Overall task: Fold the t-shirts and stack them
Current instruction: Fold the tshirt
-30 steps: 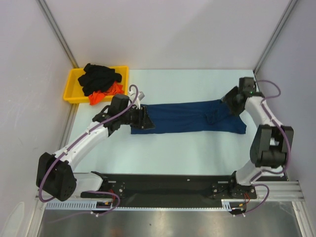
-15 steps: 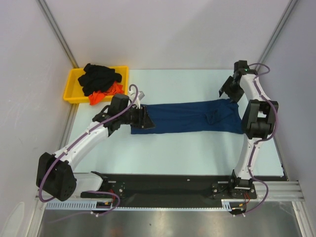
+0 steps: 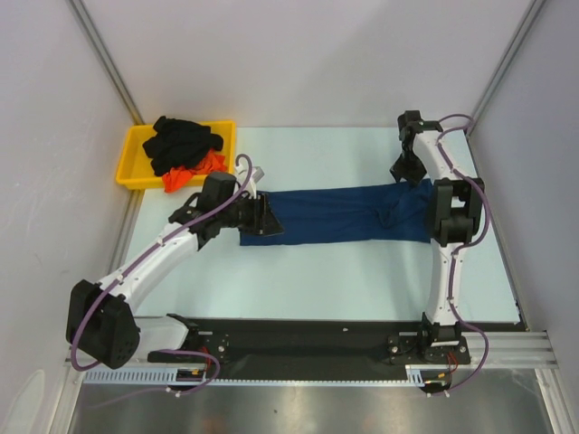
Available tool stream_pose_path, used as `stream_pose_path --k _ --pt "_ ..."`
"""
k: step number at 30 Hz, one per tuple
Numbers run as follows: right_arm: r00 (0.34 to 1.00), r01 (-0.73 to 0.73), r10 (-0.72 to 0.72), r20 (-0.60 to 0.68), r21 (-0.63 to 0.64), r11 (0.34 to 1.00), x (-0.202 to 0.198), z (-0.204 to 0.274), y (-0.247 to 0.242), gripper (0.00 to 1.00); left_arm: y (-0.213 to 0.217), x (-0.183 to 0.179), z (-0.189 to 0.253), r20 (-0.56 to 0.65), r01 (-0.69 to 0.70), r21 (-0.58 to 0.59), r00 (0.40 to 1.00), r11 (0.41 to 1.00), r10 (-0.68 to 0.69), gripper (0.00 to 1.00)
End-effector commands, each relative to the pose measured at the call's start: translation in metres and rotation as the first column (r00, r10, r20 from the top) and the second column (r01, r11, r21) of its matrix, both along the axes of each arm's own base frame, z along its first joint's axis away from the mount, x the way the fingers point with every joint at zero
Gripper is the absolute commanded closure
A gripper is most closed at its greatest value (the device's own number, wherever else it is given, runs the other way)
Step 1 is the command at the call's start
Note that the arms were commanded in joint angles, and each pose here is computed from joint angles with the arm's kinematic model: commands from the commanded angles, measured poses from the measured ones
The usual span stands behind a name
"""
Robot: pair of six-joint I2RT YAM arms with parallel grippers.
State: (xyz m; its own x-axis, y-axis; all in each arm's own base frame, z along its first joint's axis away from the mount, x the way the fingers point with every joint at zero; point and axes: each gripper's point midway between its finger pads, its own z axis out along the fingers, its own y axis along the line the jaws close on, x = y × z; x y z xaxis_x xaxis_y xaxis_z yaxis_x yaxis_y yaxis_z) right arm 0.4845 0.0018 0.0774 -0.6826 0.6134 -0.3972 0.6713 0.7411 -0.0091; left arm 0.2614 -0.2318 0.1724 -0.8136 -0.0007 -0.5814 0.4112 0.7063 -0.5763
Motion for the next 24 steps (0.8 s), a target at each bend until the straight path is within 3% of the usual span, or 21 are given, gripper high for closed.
stream_pose_path --k 1,14,20,23,24 --pt "0.997 0.078 -0.079 -0.013 -0.087 0.993 -0.001 0.002 -0.016 0.5 0.005 0.001 0.012 0.045 -0.011 -0.012 0.999 1.0 0.011 0.53" --pt "0.994 0.082 -0.09 -0.058 -0.126 0.989 -0.001 -0.017 -0.022 0.55 0.008 0.003 0.012 0.047 -0.017 -0.012 0.999 1.0 0.017 0.53" --pt "0.993 0.101 -0.107 -0.053 -0.099 0.99 0.0 -0.014 -0.03 0.75 0.009 0.002 0.012 0.047 -0.019 -0.008 0.999 1.0 0.02 0.54" --pt "0.992 0.105 -0.112 -0.054 -0.114 0.988 -0.006 -0.006 -0.038 0.9 0.009 0.002 0.011 0.046 -0.017 -0.01 0.999 1.0 0.017 0.54" --pt "0.992 0.099 -0.106 -0.061 -0.116 0.988 -0.012 -0.004 -0.04 0.99 0.008 0.002 0.011 0.046 -0.014 -0.011 0.999 1.0 0.015 0.54"
